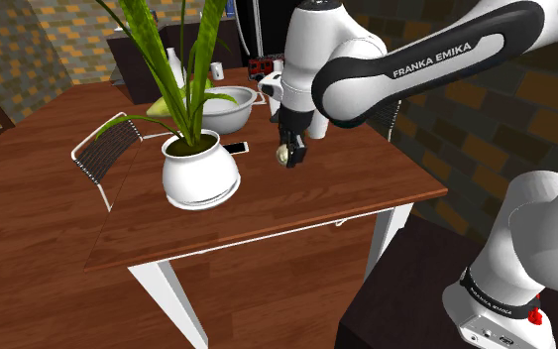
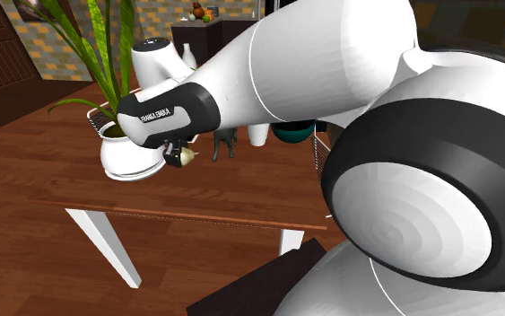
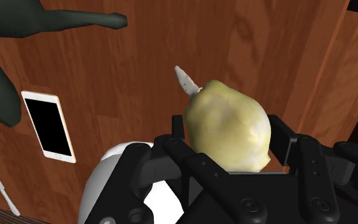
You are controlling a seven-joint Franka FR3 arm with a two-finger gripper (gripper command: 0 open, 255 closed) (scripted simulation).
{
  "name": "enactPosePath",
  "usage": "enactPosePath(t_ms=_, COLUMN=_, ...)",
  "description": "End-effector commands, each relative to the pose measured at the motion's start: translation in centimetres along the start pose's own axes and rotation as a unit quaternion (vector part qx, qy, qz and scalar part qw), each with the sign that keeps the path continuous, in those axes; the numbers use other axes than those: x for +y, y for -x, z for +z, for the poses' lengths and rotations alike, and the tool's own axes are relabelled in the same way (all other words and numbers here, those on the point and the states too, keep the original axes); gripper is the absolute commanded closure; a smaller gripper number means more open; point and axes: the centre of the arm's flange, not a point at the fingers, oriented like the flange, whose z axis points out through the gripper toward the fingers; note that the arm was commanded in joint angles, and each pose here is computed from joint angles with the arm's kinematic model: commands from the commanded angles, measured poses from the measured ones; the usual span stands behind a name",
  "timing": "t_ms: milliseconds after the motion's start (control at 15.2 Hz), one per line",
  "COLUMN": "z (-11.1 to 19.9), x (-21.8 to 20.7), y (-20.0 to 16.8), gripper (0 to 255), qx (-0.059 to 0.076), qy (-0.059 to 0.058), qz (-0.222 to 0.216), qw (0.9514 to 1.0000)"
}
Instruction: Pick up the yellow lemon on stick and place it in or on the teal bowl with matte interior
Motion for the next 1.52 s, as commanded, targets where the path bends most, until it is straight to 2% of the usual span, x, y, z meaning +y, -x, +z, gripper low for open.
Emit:
enactPosePath(t_ms=0, z=-1.0, x=0.2, y=-0.1, gripper=255, qx=0.0, qy=0.0, qz=0.0, qw=1.0)
enactPosePath(t_ms=594, z=-5.2, x=1.4, y=-0.6, gripper=255, qx=0.0, qy=0.0, qz=0.0, qw=1.0)
enactPosePath(t_ms=1452, z=-3.7, x=13.2, y=11.8, gripper=255, qx=0.0, qy=0.0, qz=0.0, qw=1.0)
